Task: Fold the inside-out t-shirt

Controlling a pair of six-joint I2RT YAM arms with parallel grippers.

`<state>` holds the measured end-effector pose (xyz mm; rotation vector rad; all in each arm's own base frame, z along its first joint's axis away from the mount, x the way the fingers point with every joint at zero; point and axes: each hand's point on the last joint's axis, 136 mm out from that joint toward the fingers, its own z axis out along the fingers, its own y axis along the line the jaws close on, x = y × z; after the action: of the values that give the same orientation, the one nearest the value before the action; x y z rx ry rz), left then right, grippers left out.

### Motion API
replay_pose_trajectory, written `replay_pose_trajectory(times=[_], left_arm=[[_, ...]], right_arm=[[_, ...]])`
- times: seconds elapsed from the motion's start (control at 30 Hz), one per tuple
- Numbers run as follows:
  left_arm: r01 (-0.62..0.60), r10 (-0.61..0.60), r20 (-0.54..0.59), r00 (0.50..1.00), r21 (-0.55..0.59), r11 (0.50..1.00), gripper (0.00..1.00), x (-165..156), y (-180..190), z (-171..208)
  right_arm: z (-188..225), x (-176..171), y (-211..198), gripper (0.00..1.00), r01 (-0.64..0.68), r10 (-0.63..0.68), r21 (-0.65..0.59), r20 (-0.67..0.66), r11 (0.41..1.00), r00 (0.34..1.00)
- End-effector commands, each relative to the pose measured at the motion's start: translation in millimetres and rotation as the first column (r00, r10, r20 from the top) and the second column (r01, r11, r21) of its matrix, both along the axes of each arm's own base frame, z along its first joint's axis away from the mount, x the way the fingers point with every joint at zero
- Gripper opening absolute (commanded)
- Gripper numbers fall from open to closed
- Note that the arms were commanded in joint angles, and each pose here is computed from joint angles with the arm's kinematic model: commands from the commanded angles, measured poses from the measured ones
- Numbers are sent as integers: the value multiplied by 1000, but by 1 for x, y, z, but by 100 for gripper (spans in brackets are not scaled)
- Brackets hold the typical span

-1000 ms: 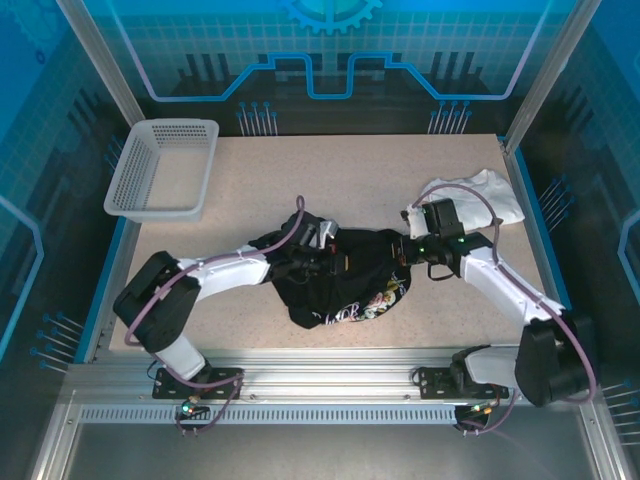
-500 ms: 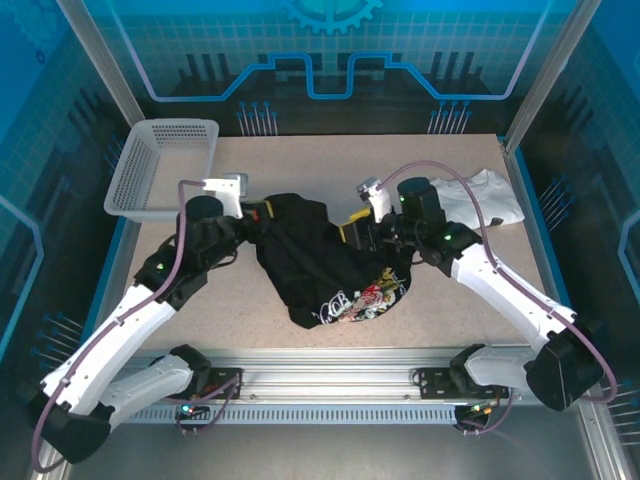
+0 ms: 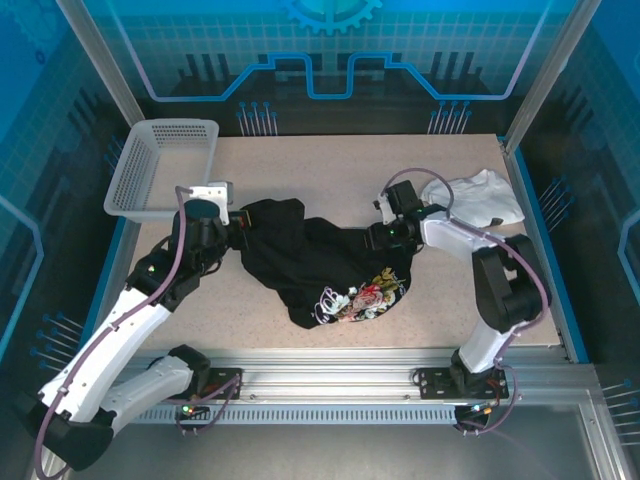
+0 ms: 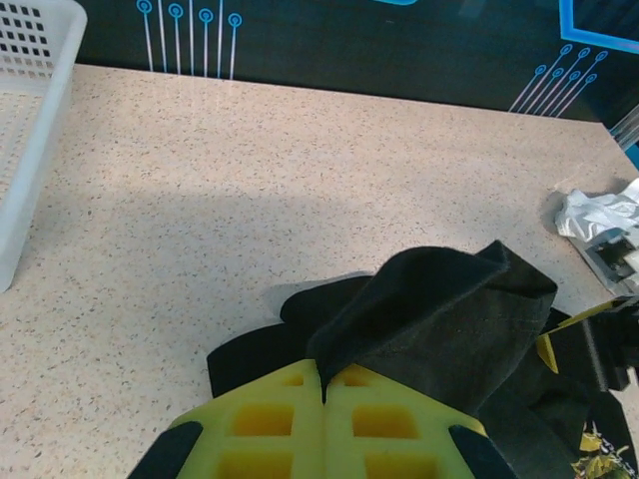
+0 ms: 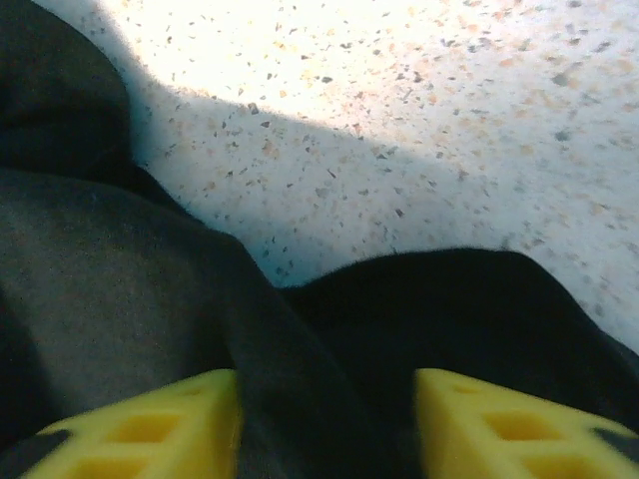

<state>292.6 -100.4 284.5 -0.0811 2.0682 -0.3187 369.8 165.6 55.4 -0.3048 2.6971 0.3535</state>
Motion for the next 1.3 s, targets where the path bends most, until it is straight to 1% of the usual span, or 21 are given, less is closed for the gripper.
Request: replay_pose_trajectory(times=[0.0, 0.03, 0.07, 0.1, 0.2, 0.3, 0.37, 0.47, 0.57, 0.63, 0.7, 0.73, 0.8, 0.87, 0.9, 0.93, 0.97, 1.03, 1.07, 1.17, 1.27], left_arm=[[-34, 34, 57, 998, -2, 999, 0, -3, 12, 24], [-36, 36, 63, 997, -10, 999, 0, -3, 13, 28], [-35, 36, 70, 997, -18, 999, 0, -3, 14, 32], [-33, 35, 76, 996, -25, 999, 0, -3, 14, 36], [-21, 27, 107, 994, -59, 998, 0, -3, 12, 54], [3, 15, 150, 989, -120, 993, 0, -1, 7, 80], [30, 4, 198, 980, -170, 985, 0, 0, 3, 106], [59, 7, 284, 959, -223, 973, 0, -1, 2, 147], [64, 23, 344, 939, -238, 969, 0, -1, 5, 179], [46, 43, 370, 928, -229, 972, 0, 1, 12, 194], [-6, 90, 384, 919, -216, 976, 0, 2, 27, 204], [-44, 124, 390, 912, -208, 977, 0, 3, 39, 208], [-136, 205, 393, 896, -197, 971, 0, 3, 66, 210], [-208, 270, 371, 888, -198, 958, 0, 4, 92, 205], [-227, 285, 356, 890, -197, 954, 0, 5, 99, 201], [-221, 276, 333, 902, -195, 956, 0, 5, 101, 193], [-211, 260, 304, 917, -187, 960, 0, 7, 99, 182], [-177, 213, 224, 951, -172, 969, 0, 12, 91, 151], [-164, 194, 175, 965, -170, 972, 0, 13, 87, 132], [-141, 154, 65, 986, -171, 975, 0, 13, 79, 83], [-138, 142, 11, 990, -169, 976, 0, 10, 77, 54]], right_arm=[[11, 10, 21, 25, -15, 14, 87, 6, 996, 1000], [18, 12, 23, 13, -23, 20, 106, 28, 994, 999], [31, 14, 22, 5, -29, 20, 118, 73, 993, 997], [46, 15, 19, 0, -27, 12, 133, 117, 991, 993], [113, 19, -6, 0, 8, -60, 183, 281, 983, 958], [192, 14, -42, 0, 60, -159, 226, 448, 972, 880], [247, 4, -66, 0, 91, -222, 253, 553, 963, 803], [315, -15, -92, 0, 116, -280, 278, 674, 954, 684], [361, -32, -101, 0, 112, -292, 283, 747, 952, 597], [375, -40, -98, 0, 83, -299, 309, 760, 947, 577], [370, -45, -83, 0, 29, -288, 338, 752, 941, 593], [357, -46, -73, 0, 9, -277, 346, 735, 938, 619], [318, -50, -54, 0, 7, -259, 347, 687, 938, 679], [254, -59, -40, 1, 59, -265, 334, 616, 941, 742], [217, -65, -37, 6, 92, -271, 321, 574, 943, 773], [175, -73, -34, 15, 132, -282, 307, 516, 942, 809], [135, -83, -30, 20, 163, -286, 293, 450, 942, 846], [78, -101, -25, 32, 202, -284, 259, 336, 945, 898], [60, -108, -23, 38, 206, -273, 240, 296, 949, 915], [50, -107, -15, 54, 162, -214, 201, 268, 966, 939], [56, -88, -12, 61, 127, -149, 96, 269, 987, 951]])
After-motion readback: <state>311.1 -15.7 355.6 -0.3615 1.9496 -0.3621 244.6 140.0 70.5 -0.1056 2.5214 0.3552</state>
